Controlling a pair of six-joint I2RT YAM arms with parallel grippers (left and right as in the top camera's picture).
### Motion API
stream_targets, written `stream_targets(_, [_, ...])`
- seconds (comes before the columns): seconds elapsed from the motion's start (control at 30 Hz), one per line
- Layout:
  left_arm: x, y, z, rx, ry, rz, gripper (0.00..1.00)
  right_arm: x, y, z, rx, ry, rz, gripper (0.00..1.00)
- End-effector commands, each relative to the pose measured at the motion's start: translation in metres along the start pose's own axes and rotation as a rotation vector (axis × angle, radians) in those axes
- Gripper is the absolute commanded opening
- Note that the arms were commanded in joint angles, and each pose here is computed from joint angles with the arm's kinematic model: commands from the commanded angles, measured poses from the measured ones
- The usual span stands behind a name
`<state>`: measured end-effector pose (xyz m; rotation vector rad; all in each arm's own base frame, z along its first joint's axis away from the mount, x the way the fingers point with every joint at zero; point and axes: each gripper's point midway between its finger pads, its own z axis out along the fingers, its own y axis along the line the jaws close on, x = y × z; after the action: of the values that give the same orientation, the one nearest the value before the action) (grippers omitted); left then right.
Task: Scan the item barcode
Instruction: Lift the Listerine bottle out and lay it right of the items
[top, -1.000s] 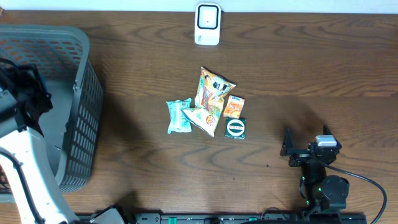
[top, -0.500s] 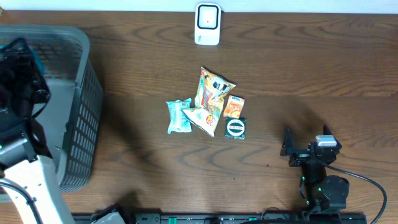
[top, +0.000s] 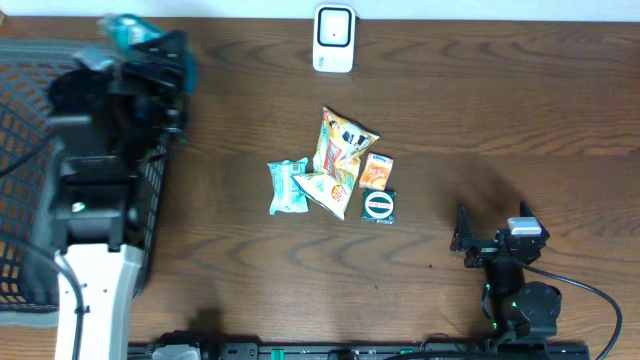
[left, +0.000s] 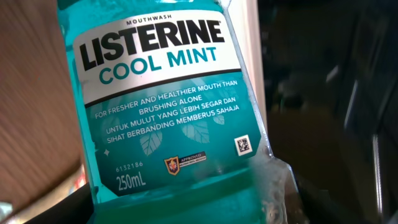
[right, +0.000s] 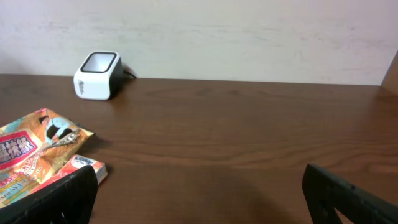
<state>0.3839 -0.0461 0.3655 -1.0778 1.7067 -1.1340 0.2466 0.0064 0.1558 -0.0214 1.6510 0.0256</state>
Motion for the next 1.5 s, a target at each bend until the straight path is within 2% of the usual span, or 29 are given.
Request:
stream_targets(0.0, [0.034,-0.007,0.02,-0.001,0.054,0.045,0.53,0.001,0.004,0.0,-0.017,0.002,-0.012,0.99])
stream_targets(0.13, [0.089,0.011,0.052,-0.06,0.18,0.074,0.53,0.001,0.004,0.0,-0.017,0.002,-0.012,0.99])
stream_targets(0.47, [0.197,0.062,0.107,-0.175,0.375,0.146,0.53,0.001,0.004,0.0,-0.017,0.002,-0.012,0.99])
stream_targets(0.87, [0.289,0.13,0.138,-0.292,0.476,0.205,0.53,0.001,0.004,0.0,-0.017,0.002,-0.012,0.99])
stream_targets(1.07, [0.322,0.149,0.142,-0.301,0.517,0.236,0.53,0.001,0.004,0.0,-0.017,0.002,-0.012,0.99])
stream_targets(1.47, [0.334,0.19,0.15,-0.388,0.507,0.275,0.54,0.001,0.004,0.0,-0.017,0.002,-0.012,0.99])
